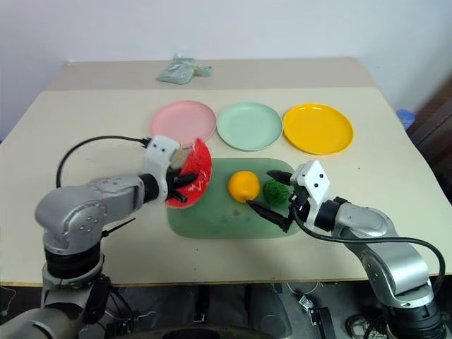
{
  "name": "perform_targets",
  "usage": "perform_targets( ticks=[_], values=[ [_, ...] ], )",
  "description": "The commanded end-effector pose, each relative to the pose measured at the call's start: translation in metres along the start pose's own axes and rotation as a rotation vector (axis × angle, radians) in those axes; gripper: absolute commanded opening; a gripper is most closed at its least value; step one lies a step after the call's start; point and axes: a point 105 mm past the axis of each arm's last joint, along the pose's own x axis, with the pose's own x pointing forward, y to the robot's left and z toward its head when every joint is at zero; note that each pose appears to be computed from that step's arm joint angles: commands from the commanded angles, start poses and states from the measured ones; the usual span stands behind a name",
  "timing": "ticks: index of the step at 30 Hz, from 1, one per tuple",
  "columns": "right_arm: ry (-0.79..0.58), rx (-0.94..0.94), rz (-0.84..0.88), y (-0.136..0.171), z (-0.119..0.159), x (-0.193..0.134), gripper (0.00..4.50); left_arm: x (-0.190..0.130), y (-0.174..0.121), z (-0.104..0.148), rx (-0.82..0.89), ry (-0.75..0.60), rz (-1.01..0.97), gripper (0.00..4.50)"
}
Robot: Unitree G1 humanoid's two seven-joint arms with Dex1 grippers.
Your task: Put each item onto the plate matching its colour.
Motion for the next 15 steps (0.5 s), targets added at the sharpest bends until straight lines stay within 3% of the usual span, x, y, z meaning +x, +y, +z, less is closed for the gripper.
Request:
perform_targets(
  ticks=[1,7,12,15],
  values=[
    [-0.032,-0.029,-0.006,-0.002,0.007,0.002,4.5,-0.008,0.029,0.029,-0.062,-0.151,0.087,0.52],
    [-0.056,-0.041,-0.012,-0.007,0.009,0.013,4.5,0.031,0.061,0.056,-0.101,-0.147,0.247,0.52],
    [-0.076,-0.053,-0.03,-0.011,0.013,0.017,4.5,0.072,0.06,0.068,-0.166,-0.099,0.264,0.52],
    [-0.087,-0.059,-0.035,-0.01,0.016,0.019,4.5,0.098,0.067,0.069,-0.152,-0.05,0.37,0.52]
  ],
)
